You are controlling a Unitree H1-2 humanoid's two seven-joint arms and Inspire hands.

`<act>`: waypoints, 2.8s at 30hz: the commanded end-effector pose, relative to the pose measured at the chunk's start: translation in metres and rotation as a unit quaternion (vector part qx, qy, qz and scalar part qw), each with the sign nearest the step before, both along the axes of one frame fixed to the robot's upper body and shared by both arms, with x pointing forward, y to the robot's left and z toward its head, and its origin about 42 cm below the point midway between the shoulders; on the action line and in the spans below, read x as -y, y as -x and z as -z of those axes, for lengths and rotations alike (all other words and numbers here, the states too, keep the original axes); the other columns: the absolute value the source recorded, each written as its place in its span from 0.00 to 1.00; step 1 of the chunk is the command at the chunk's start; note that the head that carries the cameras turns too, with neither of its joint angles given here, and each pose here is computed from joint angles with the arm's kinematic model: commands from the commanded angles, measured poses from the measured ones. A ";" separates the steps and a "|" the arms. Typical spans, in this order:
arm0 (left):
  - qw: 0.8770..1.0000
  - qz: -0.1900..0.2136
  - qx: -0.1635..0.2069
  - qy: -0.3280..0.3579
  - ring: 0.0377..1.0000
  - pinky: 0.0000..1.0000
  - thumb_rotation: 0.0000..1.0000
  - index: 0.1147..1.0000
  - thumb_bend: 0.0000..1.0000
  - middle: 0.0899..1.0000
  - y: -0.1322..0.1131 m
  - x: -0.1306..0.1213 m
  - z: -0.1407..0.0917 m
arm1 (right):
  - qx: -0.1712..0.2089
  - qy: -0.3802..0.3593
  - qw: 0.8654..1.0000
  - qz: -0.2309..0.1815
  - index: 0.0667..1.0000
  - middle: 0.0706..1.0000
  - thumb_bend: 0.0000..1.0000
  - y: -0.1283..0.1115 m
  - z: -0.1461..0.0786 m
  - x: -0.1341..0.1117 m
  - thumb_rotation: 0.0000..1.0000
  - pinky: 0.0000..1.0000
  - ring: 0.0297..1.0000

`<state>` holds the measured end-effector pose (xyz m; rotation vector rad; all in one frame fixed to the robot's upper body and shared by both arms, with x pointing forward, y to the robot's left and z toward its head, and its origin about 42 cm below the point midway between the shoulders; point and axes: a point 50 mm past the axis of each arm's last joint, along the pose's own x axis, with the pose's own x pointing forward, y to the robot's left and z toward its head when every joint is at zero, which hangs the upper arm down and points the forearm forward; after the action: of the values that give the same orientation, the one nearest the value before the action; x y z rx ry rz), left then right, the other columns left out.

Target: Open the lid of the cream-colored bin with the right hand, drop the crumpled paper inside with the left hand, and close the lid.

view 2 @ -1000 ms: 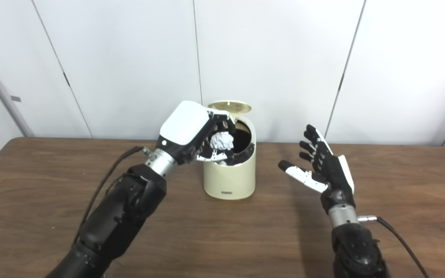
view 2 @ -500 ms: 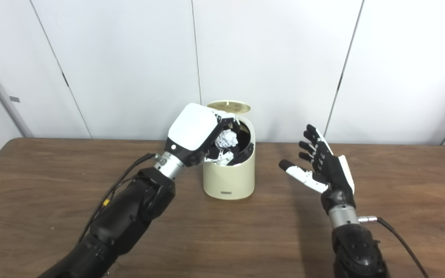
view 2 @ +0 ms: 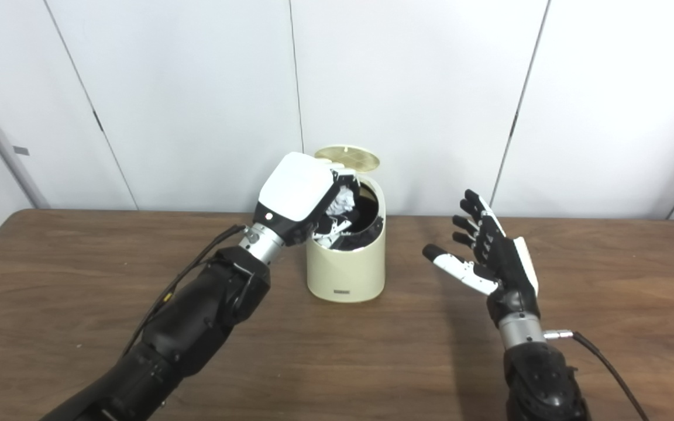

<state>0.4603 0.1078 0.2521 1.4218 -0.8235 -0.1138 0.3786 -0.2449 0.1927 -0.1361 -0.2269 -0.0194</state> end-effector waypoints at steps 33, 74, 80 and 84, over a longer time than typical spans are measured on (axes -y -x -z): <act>0.999 0.030 -0.039 0.016 0.62 0.49 0.05 0.69 0.89 0.71 0.013 -0.027 -0.036 | 0.048 0.001 0.999 -0.004 0.91 0.92 0.73 -0.008 -0.021 0.001 0.35 0.74 0.87; 0.844 0.040 -0.148 0.514 0.53 0.46 0.00 0.45 0.52 0.44 0.086 -0.113 0.022 | 0.045 0.016 0.999 -0.004 0.92 0.92 0.71 -0.008 -0.019 0.011 0.36 0.82 0.86; 0.827 0.054 -0.190 0.526 0.61 0.50 0.28 0.66 0.59 0.68 0.091 -0.119 0.038 | 0.043 0.016 0.999 -0.005 0.92 0.92 0.75 -0.007 -0.016 0.012 0.40 0.81 0.85; 0.826 0.063 -0.215 0.517 0.65 0.53 0.47 0.75 0.62 0.72 0.092 -0.125 0.050 | 0.042 0.010 0.999 -0.008 0.92 0.92 0.73 -0.006 -0.016 0.010 0.39 0.79 0.86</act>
<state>0.3645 0.2295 0.1884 0.2744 -0.3700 -0.0415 0.3807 -0.2563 0.1892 -0.1561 -0.2150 -0.0216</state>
